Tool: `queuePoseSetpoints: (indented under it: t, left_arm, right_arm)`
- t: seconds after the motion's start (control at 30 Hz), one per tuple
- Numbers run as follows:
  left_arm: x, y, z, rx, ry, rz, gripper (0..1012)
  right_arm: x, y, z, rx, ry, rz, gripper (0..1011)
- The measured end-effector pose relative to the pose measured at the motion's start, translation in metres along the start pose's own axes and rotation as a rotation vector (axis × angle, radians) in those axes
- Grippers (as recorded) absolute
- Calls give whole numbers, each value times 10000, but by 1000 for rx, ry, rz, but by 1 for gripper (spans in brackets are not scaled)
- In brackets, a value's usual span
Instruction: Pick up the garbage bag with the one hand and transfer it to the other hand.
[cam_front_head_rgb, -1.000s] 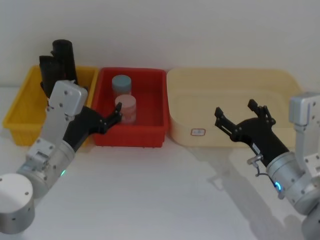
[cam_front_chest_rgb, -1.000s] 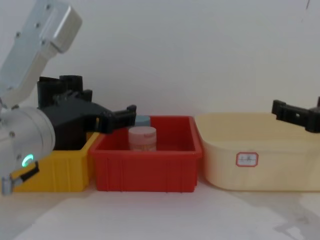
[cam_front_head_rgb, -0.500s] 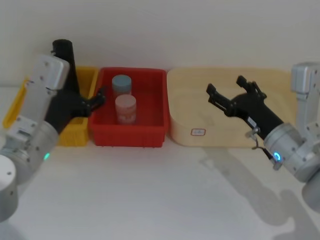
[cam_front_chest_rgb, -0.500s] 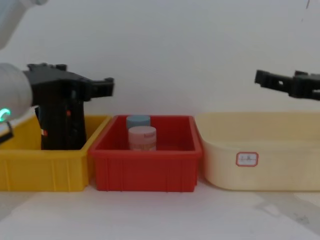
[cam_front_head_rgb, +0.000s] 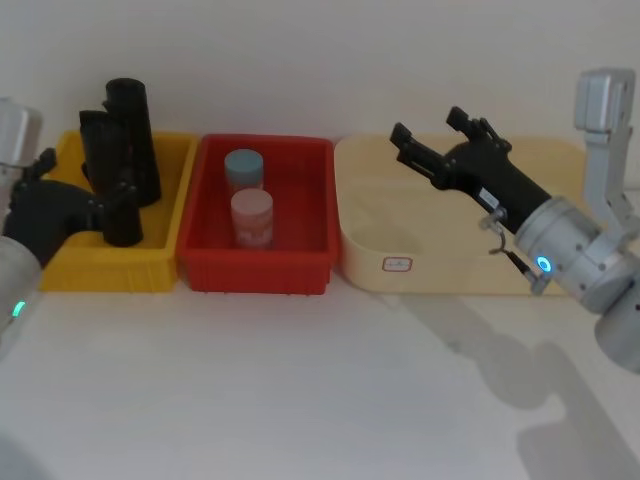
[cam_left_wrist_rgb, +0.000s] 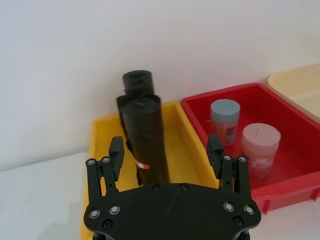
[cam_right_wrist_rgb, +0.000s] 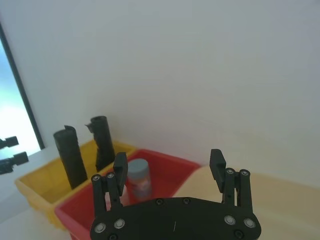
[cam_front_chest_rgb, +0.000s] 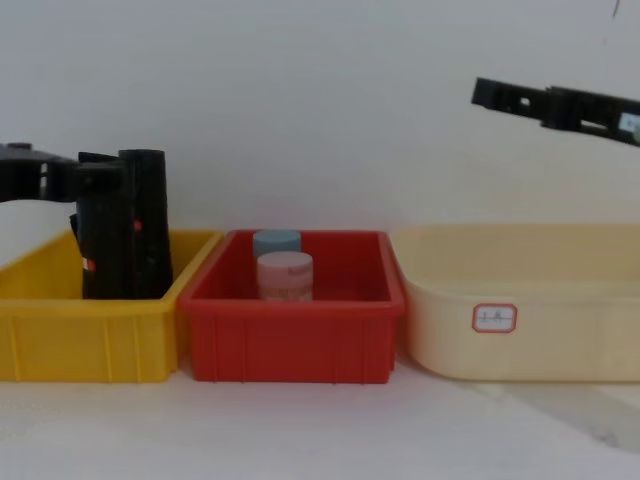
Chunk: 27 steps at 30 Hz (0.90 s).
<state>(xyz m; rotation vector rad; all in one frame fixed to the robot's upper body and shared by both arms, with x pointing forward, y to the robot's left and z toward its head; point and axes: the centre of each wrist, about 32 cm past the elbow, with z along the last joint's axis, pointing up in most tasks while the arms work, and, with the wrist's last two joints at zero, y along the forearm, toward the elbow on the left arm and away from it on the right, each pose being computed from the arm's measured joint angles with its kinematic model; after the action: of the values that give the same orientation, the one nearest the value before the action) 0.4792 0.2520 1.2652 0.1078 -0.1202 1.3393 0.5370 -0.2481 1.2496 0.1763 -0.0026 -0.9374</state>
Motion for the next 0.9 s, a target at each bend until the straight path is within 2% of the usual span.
queuePoseSetpoints:
  t: [0.07, 0.17, 0.2, 0.4, 0.6, 0.7, 0.77, 0.9]
  left_arm:
    - [106, -6, -45, -2, 14, -6, 1001]
    - [194, -17, -87, -3, 23, -14, 1001]
    - [246, -27, -109, -6, 28, -20, 1001]
    - [460, -91, -211, -16, 38, -46, 1001]
    - [619, -164, -297, -32, 45, -76, 1001]
    - [669, -195, -335, -33, 48, -83, 1001]
    - [728, -235, -375, -36, 51, -93, 1001]
    - [788, -277, -412, -34, 55, -103, 1001]
  right_arm:
    - [3, 45, 38, 4, 4, 13, 1002]
    - [-2, 99, 77, 7, 10, 30, 1001]
    - [-4, 114, 89, 8, 11, 35, 1001]
    - [-25, 211, 159, 16, 15, 62, 1001]
    - [-38, 269, 207, 22, 17, 76, 1001]
    - [-39, 281, 220, 24, 16, 78, 1001]
    - [-40, 291, 232, 26, 17, 80, 1001]
    - [-39, 300, 246, 28, 16, 80, 1001]
